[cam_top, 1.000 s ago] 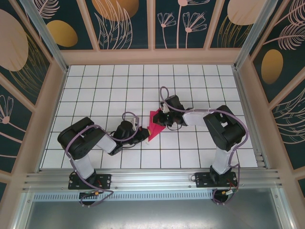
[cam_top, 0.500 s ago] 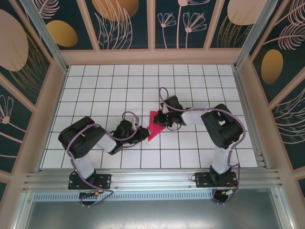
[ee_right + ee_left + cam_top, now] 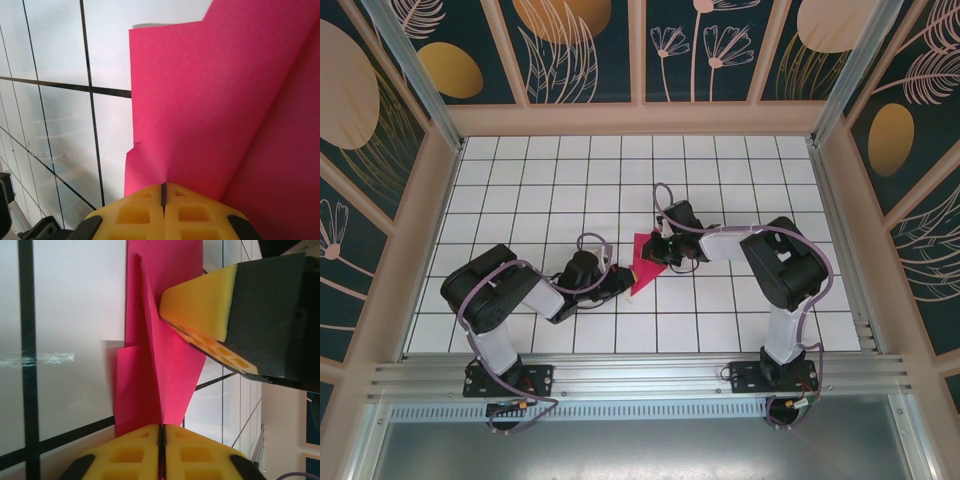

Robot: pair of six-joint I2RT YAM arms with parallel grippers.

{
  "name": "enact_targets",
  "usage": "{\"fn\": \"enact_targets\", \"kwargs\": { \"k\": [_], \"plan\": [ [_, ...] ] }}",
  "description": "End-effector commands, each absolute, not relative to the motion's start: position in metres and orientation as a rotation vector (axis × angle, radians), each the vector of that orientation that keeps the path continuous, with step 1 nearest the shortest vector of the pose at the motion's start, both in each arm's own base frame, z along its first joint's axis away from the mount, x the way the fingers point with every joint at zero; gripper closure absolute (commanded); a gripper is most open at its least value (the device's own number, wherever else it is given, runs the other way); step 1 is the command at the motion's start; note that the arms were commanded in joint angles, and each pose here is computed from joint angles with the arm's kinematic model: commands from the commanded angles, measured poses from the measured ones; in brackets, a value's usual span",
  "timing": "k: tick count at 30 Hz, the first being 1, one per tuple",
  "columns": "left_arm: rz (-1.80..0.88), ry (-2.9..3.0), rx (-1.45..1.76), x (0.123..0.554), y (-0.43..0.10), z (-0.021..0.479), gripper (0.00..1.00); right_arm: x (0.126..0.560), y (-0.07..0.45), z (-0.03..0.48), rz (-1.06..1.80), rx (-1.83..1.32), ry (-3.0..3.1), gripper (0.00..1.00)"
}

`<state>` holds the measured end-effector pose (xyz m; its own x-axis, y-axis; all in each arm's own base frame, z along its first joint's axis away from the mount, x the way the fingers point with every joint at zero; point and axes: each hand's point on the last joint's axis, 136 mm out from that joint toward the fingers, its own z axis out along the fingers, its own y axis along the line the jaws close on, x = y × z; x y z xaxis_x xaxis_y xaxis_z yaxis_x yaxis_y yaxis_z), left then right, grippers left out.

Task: Fold a paper plane with a square sheet of paper (pick it up from the middle)
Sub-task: Fourth fold the wing at the center of the table.

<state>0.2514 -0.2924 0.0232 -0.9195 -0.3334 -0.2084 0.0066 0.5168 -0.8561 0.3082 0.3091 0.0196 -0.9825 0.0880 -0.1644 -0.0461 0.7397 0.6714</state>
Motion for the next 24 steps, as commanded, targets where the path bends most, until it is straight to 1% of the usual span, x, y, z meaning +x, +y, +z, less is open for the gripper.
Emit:
{"fn": "enact_targets", "kwargs": {
  "k": [1, 10, 13, 16, 21, 22, 24],
  "plan": [
    [-1.216, 2.486, -0.323, 0.256, -0.276, 0.005, 0.85, 0.310, 0.305, 0.012, 1.004, 0.061, 2.783, 0.94],
    [-1.124, 2.502, -0.273, 0.266, -0.274, 0.008, 0.75, 0.309, 0.306, 0.013, 1.005, 0.055, 2.783, 0.94],
    [-1.110, 2.500, -0.264, 0.269, -0.274, 0.010, 0.74, 0.309, 0.305, 0.012, 1.004, 0.055, 2.784, 0.94],
    [-1.067, 2.510, -0.267, 0.272, -0.269, 0.007, 0.71, 0.308, 0.305, 0.012, 1.002, 0.056, 2.786, 0.94],
    [-1.050, 2.508, -0.247, 0.279, -0.272, 0.011, 0.74, 0.309, 0.305, 0.012, 1.004, 0.052, 2.784, 0.94],
    [-1.052, 2.505, -0.242, 0.280, -0.273, 0.013, 0.77, 0.308, 0.306, 0.013, 1.006, 0.050, 2.783, 0.94],
    [-1.036, 2.508, -0.240, 0.282, -0.273, 0.011, 0.79, 0.308, 0.306, 0.012, 1.006, 0.051, 2.784, 0.94]
  ]
}}
